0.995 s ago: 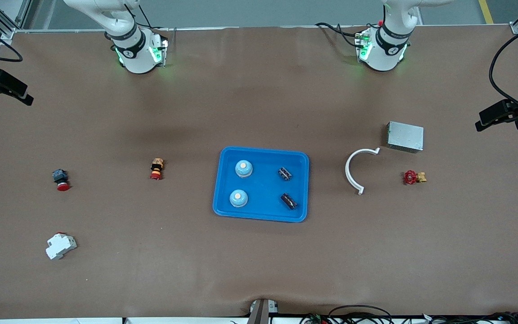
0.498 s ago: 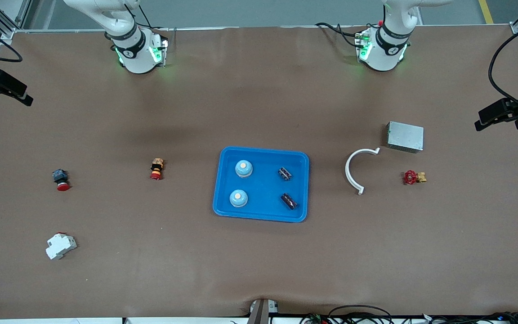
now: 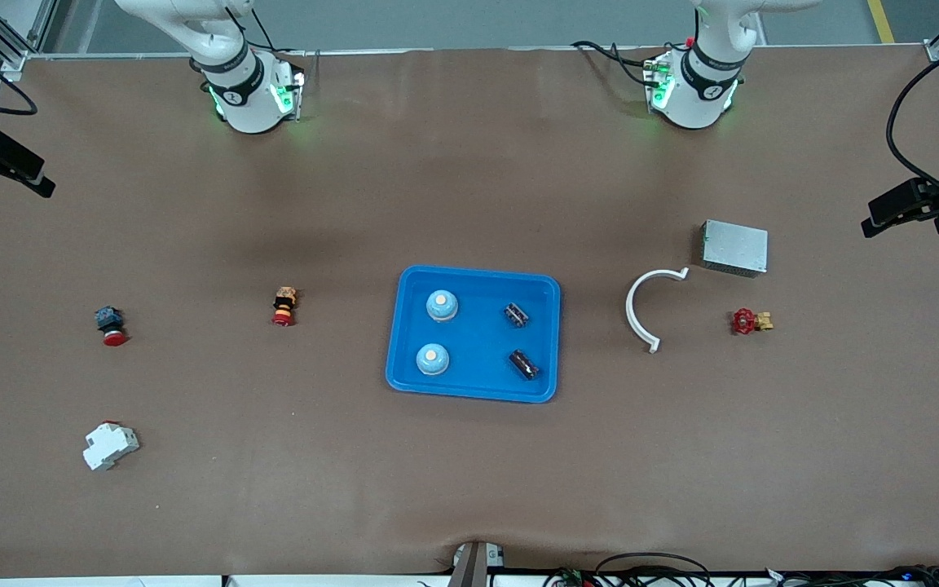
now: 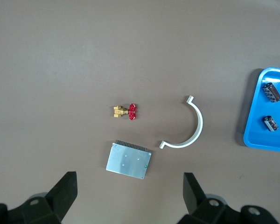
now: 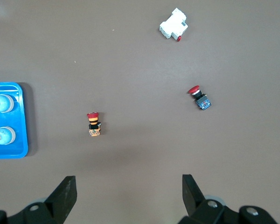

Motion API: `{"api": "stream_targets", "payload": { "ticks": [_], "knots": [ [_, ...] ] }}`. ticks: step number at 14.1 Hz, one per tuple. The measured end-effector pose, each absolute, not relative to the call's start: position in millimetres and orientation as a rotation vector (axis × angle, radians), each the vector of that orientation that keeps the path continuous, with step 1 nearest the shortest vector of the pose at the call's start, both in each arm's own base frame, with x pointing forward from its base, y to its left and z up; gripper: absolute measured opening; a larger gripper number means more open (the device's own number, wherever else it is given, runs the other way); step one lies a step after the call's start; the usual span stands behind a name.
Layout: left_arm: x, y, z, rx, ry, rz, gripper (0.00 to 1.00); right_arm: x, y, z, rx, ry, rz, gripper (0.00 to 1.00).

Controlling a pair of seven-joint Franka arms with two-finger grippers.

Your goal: Place electrolytic capacitor and blue bell in tray

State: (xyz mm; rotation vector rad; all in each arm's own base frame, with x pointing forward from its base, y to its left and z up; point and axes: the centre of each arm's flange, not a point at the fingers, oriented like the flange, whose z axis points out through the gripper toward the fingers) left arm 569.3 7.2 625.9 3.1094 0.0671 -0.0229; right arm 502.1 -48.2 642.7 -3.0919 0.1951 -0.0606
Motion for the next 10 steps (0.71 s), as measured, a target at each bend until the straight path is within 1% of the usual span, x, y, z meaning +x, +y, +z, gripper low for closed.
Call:
{"api": "stream_targets", "payload": {
  "ticks": [10],
  "knots": [
    [569.3,7.8,625.8,3.109,0.069,-0.023,1.00,505.2,-49.6,644.2,-3.091,0.199,-0.104,1.00]
  ]
}}
